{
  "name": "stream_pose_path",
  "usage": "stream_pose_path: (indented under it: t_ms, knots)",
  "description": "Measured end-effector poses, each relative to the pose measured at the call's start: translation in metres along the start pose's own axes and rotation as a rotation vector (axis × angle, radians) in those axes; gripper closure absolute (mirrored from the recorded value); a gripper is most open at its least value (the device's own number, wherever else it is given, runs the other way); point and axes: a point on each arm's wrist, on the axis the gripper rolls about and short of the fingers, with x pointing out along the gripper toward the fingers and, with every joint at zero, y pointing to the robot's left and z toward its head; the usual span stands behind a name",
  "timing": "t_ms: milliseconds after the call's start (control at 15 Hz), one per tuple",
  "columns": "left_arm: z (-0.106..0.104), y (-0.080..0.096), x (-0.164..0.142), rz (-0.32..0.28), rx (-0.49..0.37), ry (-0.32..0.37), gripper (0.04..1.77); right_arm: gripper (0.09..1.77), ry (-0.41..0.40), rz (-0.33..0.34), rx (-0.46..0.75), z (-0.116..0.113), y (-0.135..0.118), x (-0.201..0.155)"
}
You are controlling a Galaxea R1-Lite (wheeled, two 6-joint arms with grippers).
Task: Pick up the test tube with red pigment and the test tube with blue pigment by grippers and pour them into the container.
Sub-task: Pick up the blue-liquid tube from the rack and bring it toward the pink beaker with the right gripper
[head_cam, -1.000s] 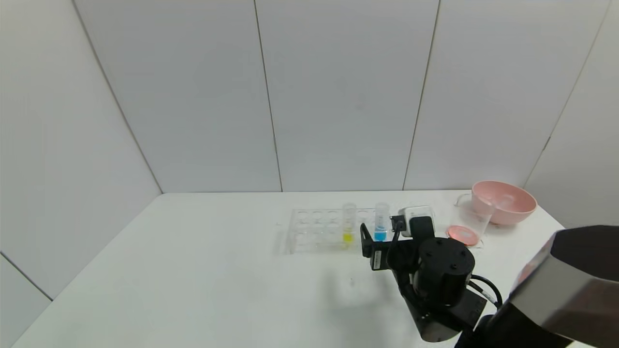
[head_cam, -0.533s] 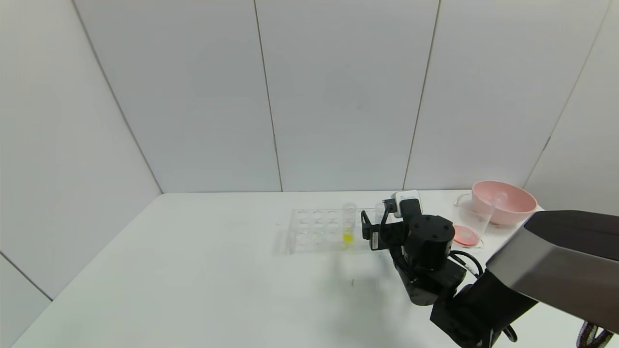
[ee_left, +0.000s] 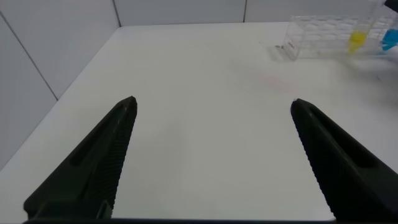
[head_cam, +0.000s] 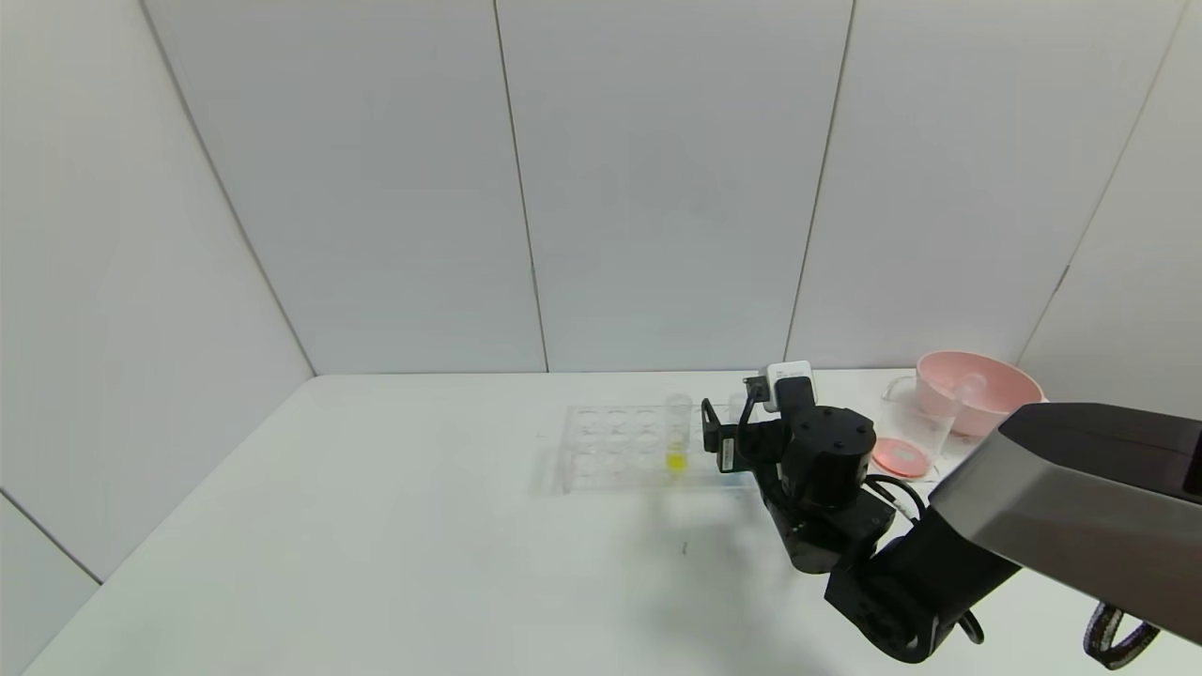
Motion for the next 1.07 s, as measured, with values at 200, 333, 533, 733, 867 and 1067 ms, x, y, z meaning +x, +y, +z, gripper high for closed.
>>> stream_pose_path:
  t_ms: [200, 333, 533, 733, 867, 1067]
  knots:
    - [0.0001, 0.0000, 0.0000, 0.000, 0.000, -0.001, 0.05, 0.64, -0.002, 0.003, 0.001, -0.0004, -0.0006, 0.0009]
    - [0.0001, 0.0000, 0.0000, 0.000, 0.000, -0.001, 0.05, 0.90, -0.003, 0.004, 0.002, 0.0000, -0.0003, 0.0007]
    - [0.0001, 0.0000, 0.0000, 0.000, 0.000, -0.001, 0.05, 1.35, -0.003, 0.009, 0.002, 0.0000, 0.0007, -0.0002]
    - [0.0001, 0.0000, 0.0000, 0.000, 0.000, -0.001, 0.05, 1.35, -0.005, 0.008, 0.003, 0.0010, 0.0001, 0.0000]
    - [0.0001, 0.0000, 0.0000, 0.000, 0.000, -0.001, 0.05, 1.35, -0.008, 0.007, 0.003, 0.0020, 0.0001, 0.0000]
    - [0.0001, 0.0000, 0.0000, 0.000, 0.000, -0.001, 0.05, 1.35, -0.013, 0.007, 0.002, 0.0055, -0.0002, -0.0004]
